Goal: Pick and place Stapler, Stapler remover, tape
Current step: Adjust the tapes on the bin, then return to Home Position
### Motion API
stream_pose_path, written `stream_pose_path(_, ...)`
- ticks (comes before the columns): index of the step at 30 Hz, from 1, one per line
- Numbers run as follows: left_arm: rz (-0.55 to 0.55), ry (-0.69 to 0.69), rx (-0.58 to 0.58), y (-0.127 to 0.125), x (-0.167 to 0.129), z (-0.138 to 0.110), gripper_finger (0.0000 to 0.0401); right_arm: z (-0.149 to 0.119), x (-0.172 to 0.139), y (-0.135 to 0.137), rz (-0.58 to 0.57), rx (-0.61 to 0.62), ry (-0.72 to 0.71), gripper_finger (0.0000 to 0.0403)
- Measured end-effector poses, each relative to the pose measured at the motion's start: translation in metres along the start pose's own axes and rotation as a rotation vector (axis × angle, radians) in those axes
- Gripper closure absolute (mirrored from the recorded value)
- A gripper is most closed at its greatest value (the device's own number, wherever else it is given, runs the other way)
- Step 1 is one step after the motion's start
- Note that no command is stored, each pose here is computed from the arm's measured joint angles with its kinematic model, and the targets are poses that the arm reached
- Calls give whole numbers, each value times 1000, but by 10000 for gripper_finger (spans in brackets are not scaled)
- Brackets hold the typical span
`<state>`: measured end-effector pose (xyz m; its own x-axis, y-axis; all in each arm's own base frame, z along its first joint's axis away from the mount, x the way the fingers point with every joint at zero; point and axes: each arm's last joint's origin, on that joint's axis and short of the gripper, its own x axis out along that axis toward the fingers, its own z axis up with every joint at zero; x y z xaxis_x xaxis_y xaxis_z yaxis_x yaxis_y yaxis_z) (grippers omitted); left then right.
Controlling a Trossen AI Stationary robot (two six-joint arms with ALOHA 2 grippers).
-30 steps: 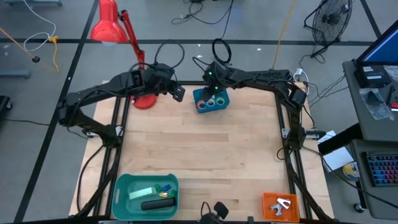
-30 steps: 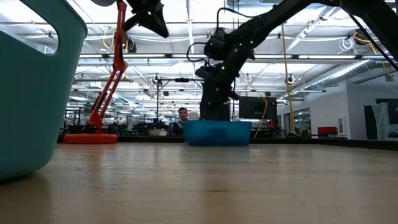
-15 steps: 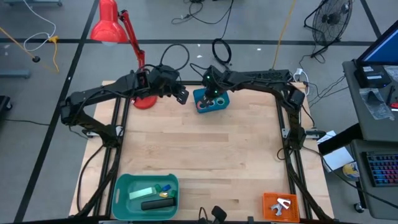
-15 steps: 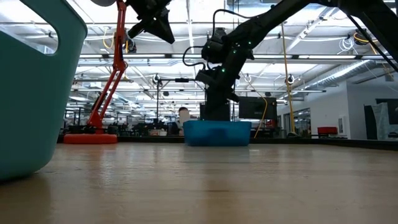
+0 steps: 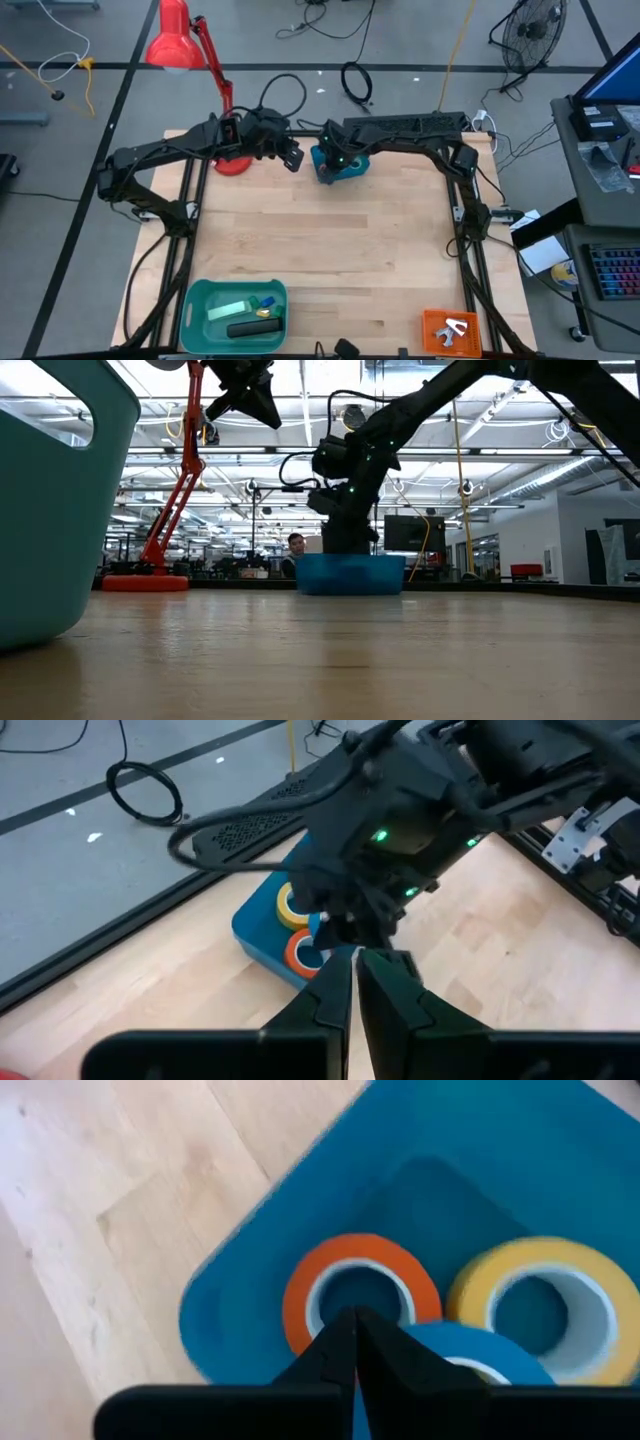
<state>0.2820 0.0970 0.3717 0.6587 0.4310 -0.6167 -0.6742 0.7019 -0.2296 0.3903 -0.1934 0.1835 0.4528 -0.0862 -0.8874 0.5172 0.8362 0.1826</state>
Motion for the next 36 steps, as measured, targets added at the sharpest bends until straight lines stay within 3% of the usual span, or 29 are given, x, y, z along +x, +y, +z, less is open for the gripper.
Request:
stream_pose_path(20, -9, -8, 12, -2, 0, 0, 377, 2, -8, -6, -112, -3, 9, 403)
stream_pose_path(30, -11, -12, 11, -2, -1, 1, 377, 6, -33, -18, -120, 56, -33, 403)
stream_pose_path(36, -18, -26, 8, -3, -1, 2, 377, -2, -40, -28, -142, 93, 62, 403)
